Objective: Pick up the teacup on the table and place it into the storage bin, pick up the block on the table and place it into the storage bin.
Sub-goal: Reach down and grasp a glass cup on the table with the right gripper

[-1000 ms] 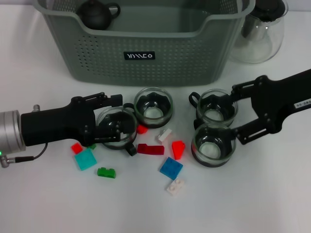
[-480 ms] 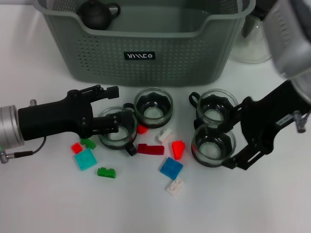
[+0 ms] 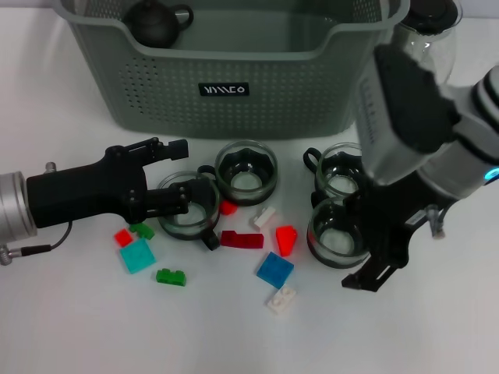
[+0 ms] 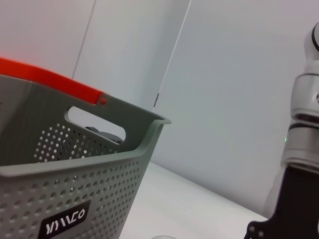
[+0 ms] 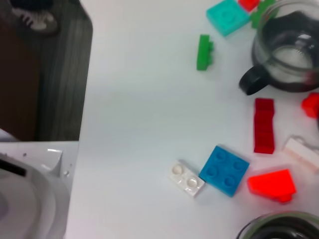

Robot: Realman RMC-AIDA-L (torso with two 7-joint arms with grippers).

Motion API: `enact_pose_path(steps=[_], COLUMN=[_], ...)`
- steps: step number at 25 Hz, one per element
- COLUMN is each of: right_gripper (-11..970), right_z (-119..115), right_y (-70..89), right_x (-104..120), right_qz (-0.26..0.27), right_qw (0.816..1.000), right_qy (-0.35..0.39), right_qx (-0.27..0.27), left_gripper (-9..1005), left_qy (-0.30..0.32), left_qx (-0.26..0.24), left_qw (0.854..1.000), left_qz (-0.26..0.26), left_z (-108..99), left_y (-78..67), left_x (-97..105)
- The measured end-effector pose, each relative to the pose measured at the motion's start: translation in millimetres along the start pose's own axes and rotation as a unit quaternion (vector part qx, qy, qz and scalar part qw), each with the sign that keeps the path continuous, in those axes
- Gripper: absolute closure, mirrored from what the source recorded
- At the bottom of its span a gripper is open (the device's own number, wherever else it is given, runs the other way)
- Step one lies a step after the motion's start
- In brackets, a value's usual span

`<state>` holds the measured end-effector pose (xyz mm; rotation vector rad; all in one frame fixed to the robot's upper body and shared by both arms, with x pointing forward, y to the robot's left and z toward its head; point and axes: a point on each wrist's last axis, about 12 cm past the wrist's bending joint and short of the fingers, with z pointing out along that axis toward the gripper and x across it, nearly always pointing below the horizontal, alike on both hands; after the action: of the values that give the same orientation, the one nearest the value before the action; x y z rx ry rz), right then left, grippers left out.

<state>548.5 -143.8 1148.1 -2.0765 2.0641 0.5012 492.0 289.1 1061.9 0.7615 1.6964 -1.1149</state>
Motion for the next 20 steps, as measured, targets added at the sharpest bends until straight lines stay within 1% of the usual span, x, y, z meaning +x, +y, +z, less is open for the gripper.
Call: enact_pose_path(steps=[4,12,17,20], right_gripper=[78,77,183,305], right_z=[11,24,32,33], right_y=[1.1,6.4,6.2,5.6], right_x=[-3,-7,-6,-6], right_qz=[-0.005,-0.025,-0.026,-0.021], right_qw=[1.0,0.999,0.997,0.997], right_qy=[0.025,0.045,0.067,0.071], right_qx=[0.006,0.005,0.012,0.017], left_gripper=[137,137,137,137], left_qy=[0.0,-0.001,-0.001,-0.001], left_qx=[0.0,-0.002,-0.002,-0.004], left_qw=[1.0,1.0,1.0,1.0], left_qz=[0.001,-0.001,0.0,0.0], left_z=[0,-1,-1,-3], left_y=[-0.5,-1.8,-2.4,-2.7], left_x=[1,3,4,5])
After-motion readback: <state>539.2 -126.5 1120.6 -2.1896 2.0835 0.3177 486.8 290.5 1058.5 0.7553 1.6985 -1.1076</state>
